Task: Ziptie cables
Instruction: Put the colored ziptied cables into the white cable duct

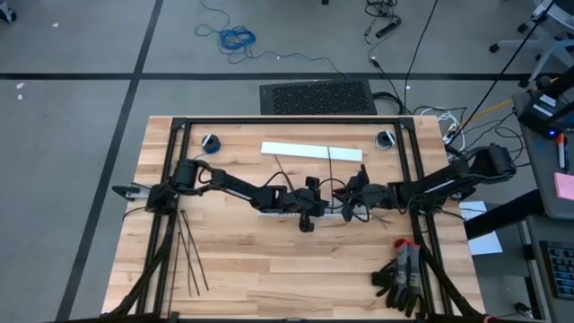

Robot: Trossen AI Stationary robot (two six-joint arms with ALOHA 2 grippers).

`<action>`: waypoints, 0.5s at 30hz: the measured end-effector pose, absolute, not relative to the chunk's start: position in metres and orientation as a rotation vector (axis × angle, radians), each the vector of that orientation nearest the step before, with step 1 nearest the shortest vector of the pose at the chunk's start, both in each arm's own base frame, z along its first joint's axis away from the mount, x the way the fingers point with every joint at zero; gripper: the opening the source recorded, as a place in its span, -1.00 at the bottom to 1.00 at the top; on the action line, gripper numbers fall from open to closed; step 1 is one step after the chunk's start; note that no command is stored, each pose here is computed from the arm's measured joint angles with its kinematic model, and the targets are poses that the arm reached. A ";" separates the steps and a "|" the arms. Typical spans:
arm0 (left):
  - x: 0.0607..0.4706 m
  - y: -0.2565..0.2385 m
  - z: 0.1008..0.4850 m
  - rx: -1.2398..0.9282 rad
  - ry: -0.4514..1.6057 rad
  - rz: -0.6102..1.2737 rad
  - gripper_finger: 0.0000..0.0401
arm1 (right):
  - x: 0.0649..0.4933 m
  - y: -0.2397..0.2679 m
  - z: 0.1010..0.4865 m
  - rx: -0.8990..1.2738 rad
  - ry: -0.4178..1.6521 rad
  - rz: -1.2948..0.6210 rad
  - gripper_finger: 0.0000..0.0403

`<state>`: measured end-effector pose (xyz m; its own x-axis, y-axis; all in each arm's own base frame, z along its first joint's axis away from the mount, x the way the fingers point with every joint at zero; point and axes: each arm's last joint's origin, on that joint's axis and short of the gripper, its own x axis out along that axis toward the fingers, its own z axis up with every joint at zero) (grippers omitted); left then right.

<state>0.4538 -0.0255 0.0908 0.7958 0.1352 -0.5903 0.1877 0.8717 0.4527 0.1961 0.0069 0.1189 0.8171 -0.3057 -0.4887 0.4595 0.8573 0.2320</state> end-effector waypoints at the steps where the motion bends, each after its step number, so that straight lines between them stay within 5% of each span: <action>1: 0.454 -0.026 0.091 0.521 0.657 -0.030 -0.97 | 0.198 0.007 0.119 0.346 0.461 -0.415 -0.72; 15: 0.454 -0.026 0.091 0.526 0.659 -0.031 -0.97 | 0.212 0.009 0.113 0.349 0.531 -0.416 -0.79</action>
<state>0.4536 -0.0261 0.0907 0.7952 0.1359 -0.5910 0.1906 0.8691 0.4563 0.2117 0.0091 0.1133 0.7832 -0.2885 -0.5509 0.4650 0.8599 0.2108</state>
